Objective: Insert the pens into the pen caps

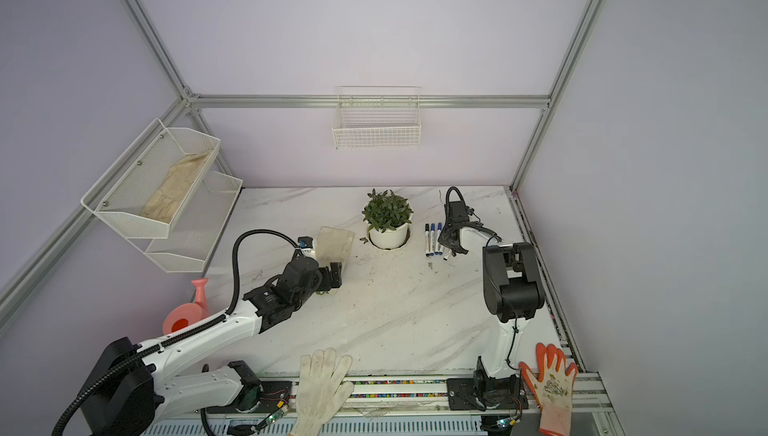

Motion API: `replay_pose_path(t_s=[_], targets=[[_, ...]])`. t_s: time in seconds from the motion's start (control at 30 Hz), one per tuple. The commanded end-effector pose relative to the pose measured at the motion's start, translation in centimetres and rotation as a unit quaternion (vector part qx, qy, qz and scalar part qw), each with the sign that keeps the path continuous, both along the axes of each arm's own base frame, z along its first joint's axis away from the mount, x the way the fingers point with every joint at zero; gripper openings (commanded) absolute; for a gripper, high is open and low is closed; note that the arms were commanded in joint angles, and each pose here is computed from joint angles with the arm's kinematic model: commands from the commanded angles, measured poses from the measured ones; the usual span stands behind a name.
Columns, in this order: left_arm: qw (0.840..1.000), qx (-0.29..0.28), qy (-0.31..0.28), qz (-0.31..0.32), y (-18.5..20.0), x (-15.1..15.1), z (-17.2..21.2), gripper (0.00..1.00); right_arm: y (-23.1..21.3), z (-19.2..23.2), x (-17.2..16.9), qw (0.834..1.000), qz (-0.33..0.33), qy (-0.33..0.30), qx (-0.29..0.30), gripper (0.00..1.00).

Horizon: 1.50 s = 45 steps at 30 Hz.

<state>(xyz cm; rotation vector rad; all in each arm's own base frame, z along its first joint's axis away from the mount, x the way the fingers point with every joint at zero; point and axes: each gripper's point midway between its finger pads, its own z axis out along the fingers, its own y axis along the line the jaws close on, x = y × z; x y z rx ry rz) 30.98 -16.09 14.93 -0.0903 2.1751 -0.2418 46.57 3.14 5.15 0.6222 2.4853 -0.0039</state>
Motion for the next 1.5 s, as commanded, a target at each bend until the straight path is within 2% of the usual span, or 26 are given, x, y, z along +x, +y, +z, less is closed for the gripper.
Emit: replay_pose_path(t_s=[0.0,0.2,0.37,0.53,0.63,0.7,0.8,0.87,0.9,0.93,0.97,1.0,1.1,1.17,1.23,1.3,1.37,1.4,1.47], targets=[[0.999,-0.002,-0.015,0.036,1.5,0.1,1.1,1.0,-2.1,-1.5,-0.2,0.998,-0.014,0.028,-0.048,0.03],[0.999,0.005,-0.015,0.045,2.2,0.0,1.1,1.0,-0.2,-3.4,0.8,1.0,0.015,0.018,-0.004,0.11],[0.998,0.011,-0.016,0.052,2.7,0.1,1.1,1.0,0.9,-2.7,1.0,0.999,0.021,-0.006,0.033,0.24],[0.997,0.024,-0.029,0.061,3.4,0.4,1.6,1.0,1.0,1.0,0.7,0.997,0.014,-0.051,0.052,0.41],[0.996,0.038,-0.039,0.073,4.3,0.7,2.1,1.0,0.4,4.6,0.3,0.995,-0.003,-0.092,0.048,0.47],[0.994,0.054,-0.051,0.085,5.3,0.9,2.7,1.0,-0.4,7.8,0.0,0.989,-0.017,-0.139,0.04,0.48],[0.985,0.095,-0.073,0.121,8.0,1.5,4.2,1.0,-3.0,12.9,-1.5,0.967,-0.064,-0.246,0.0,0.49],[0.975,0.128,-0.084,0.16,10.4,1.8,5.1,1.0,-4.9,16.4,-2.9,0.936,-0.09,-0.337,-0.038,0.49],[0.969,0.144,-0.09,0.18,11.7,1.9,5.5,1.0,-6.0,17.1,-4.1,0.918,-0.108,-0.377,-0.059,0.56],[0.962,0.158,-0.093,0.201,13.0,2.0,5.8,1.0,-6.8,18.1,-5.5,0.897,-0.121,-0.418,-0.08,0.85],[0.956,0.171,-0.096,0.218,14.1,2.1,6.0,1.0,-7.2,18.1,-6.3,0.887,-0.117,-0.435,-0.104,0.97],[0.948,0.184,-0.097,0.24,15.4,2.1,6.0,1.0,-7.4,17.4,-6.8,0.885,-0.101,-0.433,-0.137,0.97],[0.932,0.207,-0.091,0.283,18.2,1.9,5.3,1.0,-8.0,13.5,-6.5,0.901,-0.093,-0.374,-0.196,0.97],[0.925,0.233,-0.085,0.287,19.2,2.1,4.3,1.0,-8.0,11.5,-6.7,0.895,-0.081,-0.38,-0.221,0.97],[0.923,0.246,-0.075,0.288,19.9,2.5,3.1,1.0,-7.7,11.7,-6.3,0.881,-0.07,-0.401,-0.239,0.97],[0.922,0.244,-0.063,0.295,20.5,2.9,1.6,1.0,-5.4,11.0,-5.0,0.894,-0.001,-0.395,-0.21,0.97],[0.922,0.244,-0.058,0.296,20.8,3.3,0.2,1.0,-1.7,12.0,-5.4,0.867,0.112,-0.445,-0.194,0.97],[0.922,0.246,-0.063,0.293,20.8,3.5,-0.2,1.0,-0.2,12.0,-5.9,0.856,0.149,-0.465,-0.172,0.97],[0.923,0.253,-0.079,0.28,20.6,3.8,-0.8,1.0,1.1,10.8,-7.1,0.83,0.188,-0.492,-0.181,0.97]])
